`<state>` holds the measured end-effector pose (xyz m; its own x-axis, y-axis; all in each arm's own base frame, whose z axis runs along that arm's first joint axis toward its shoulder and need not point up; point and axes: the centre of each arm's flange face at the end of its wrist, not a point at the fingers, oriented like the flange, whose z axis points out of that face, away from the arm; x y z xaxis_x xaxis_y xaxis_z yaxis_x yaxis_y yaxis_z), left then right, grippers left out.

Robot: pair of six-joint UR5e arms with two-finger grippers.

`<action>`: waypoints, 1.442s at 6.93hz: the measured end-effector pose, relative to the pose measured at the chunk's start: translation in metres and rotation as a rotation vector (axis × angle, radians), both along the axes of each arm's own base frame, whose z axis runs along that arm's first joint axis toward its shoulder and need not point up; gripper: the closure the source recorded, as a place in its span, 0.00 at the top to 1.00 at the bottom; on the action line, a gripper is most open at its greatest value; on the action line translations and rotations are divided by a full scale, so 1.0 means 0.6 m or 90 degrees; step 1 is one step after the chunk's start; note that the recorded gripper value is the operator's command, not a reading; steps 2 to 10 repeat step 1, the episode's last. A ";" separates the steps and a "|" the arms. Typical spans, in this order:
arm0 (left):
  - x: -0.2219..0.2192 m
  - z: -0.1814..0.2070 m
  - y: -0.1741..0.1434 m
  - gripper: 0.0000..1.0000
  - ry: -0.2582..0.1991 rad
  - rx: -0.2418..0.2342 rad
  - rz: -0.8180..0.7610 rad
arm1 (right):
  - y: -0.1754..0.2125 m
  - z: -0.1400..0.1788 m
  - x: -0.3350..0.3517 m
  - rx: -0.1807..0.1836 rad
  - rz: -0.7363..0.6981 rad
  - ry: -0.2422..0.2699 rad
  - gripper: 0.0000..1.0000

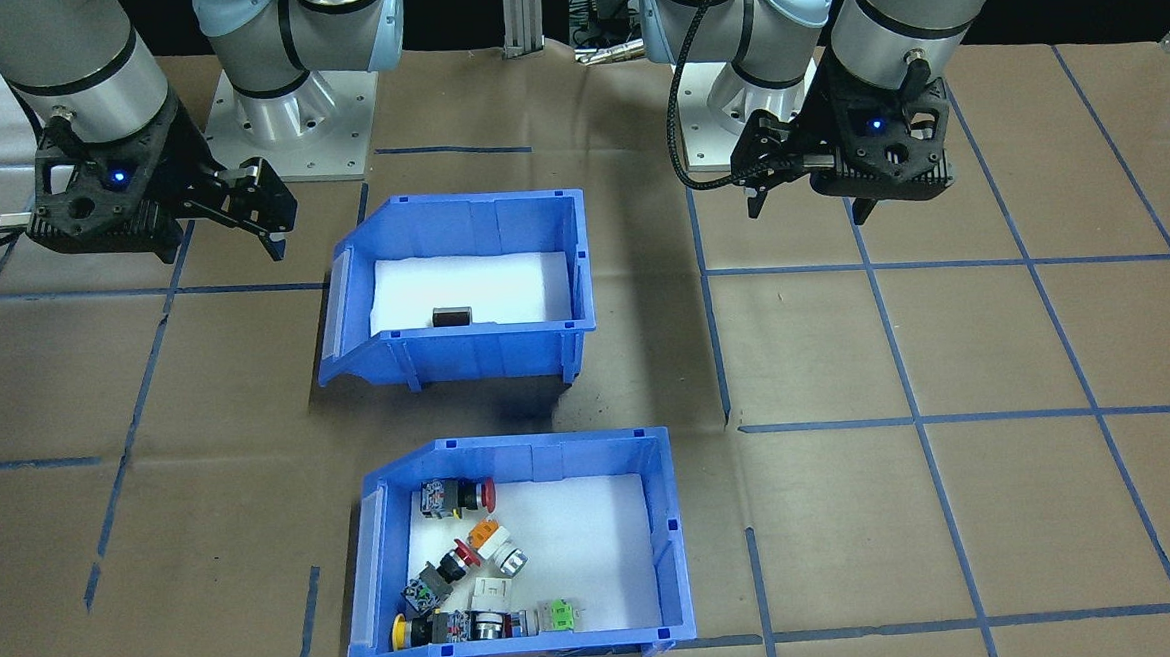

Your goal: Place button box in front

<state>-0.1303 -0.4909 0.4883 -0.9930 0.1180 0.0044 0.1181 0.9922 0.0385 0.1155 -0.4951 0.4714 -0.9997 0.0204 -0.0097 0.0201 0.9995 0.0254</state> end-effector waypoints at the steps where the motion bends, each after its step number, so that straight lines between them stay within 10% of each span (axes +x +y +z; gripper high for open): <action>1: 0.000 0.000 0.000 0.99 0.000 0.000 0.000 | 0.000 -0.001 0.000 0.001 0.000 0.000 1.00; 10: 0.000 0.000 0.000 0.99 0.000 0.000 0.000 | 0.000 -0.001 0.000 0.001 0.000 0.000 1.00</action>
